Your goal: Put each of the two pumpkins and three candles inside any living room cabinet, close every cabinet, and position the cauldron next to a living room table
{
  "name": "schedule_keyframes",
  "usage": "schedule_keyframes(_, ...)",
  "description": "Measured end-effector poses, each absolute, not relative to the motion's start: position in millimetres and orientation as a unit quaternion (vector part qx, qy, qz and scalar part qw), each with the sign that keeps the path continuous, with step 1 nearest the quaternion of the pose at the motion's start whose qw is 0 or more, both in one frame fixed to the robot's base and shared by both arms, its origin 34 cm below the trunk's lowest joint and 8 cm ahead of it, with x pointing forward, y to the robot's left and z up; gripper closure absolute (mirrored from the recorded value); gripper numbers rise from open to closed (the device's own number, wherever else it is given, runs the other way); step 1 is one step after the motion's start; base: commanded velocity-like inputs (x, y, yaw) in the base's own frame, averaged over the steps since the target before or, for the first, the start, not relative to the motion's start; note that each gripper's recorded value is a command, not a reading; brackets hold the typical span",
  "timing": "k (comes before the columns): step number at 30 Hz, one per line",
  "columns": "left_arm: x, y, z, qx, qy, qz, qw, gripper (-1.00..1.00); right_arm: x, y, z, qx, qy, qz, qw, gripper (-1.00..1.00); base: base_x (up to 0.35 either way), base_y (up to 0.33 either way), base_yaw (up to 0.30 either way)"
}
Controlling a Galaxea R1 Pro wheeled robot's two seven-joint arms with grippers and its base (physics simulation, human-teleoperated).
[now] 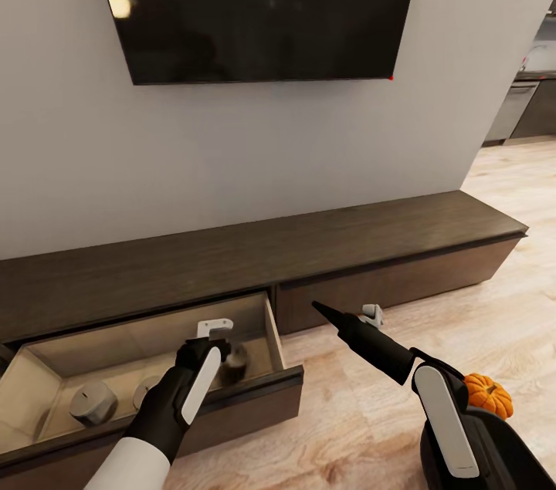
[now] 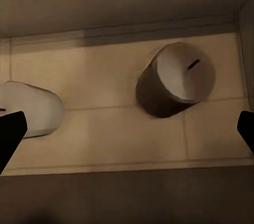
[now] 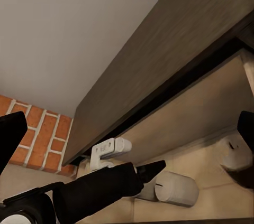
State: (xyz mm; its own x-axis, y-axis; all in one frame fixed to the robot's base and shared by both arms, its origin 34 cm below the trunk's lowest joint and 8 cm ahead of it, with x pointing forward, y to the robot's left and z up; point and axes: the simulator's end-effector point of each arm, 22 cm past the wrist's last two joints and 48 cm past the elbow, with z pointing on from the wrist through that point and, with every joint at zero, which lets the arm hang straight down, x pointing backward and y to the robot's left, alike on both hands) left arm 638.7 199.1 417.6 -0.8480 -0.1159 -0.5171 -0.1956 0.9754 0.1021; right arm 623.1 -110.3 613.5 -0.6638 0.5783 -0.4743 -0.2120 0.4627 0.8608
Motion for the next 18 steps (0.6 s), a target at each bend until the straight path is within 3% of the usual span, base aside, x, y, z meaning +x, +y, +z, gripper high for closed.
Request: schedule_keyframes(18,641.7,197.6,447.3,-0.079,0.963,0.072,0.249,-1.00,631.0,-110.3,645.8,0.121,0.760,0.504,0.391,-1.00,-0.002,0.000,0.000)
